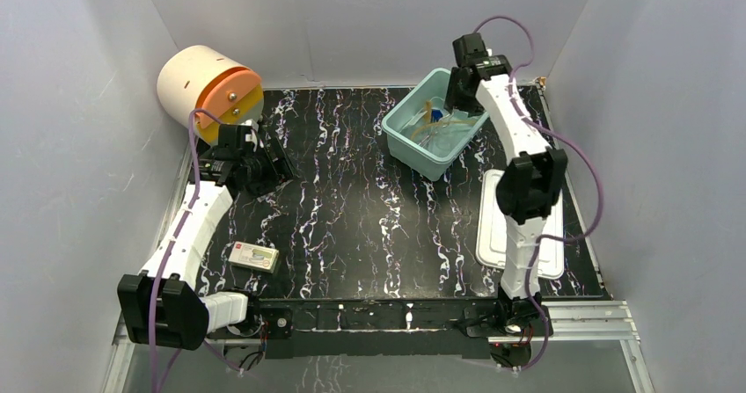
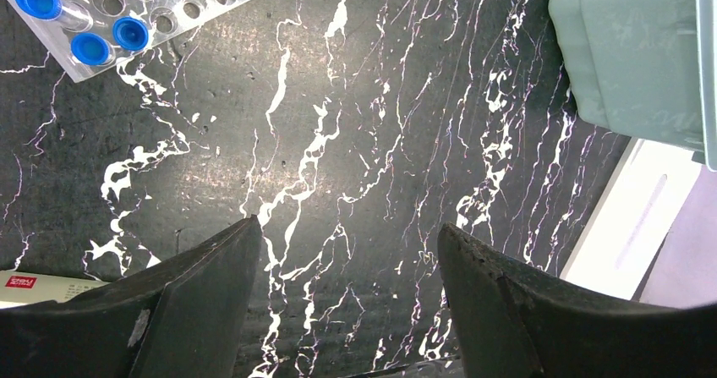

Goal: Organize the chemistry lab equipment

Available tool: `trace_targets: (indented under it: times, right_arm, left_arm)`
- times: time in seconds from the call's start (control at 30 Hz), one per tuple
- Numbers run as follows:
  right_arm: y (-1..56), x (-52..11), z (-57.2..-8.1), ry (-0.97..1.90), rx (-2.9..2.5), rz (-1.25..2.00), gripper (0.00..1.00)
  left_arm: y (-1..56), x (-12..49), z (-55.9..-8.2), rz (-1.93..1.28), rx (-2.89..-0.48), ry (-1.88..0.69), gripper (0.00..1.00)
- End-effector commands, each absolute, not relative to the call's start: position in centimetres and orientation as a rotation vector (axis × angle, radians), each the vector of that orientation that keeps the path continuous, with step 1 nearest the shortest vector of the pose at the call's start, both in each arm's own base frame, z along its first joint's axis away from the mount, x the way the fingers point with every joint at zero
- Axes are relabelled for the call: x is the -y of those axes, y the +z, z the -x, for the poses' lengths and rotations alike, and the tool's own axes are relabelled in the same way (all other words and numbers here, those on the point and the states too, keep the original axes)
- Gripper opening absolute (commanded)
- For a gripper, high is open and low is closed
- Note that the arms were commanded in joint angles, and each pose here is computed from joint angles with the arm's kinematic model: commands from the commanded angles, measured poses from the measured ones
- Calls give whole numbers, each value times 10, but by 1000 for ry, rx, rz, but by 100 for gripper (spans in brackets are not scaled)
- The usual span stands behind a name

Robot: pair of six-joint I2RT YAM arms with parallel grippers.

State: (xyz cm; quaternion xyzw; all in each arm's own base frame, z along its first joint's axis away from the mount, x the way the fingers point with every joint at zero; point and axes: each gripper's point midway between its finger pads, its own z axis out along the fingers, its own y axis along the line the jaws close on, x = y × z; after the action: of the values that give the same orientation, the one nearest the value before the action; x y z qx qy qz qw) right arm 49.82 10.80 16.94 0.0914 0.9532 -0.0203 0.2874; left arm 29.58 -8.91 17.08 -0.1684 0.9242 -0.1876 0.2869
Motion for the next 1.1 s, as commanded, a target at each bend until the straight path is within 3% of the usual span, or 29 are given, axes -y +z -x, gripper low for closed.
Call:
trace_targets:
  times: [0.0,0.27,0.57,0.83,1.07]
  right_arm:
    - [241,-105,-476,52,-2391,-251,58]
    - [257,-61,-384,-56,-2343,-412,60]
    - [189,-30,-300,-158,-2449,-603,60]
    - [97,-53,-263,62,-2619,-634,60]
    - [62,-57,-251,90,-2669,-664,61]
  left_arm:
    - [190,89,-293,430,-2433,-516,75]
    - [214,116,-290,191,-2391,-621,78]
    - [220,134,-289,89,-2388,-648,79]
    - [222,146,-290,37,-2392,-670,82]
    - [229,157,-301,-26,-2393,-633,86]
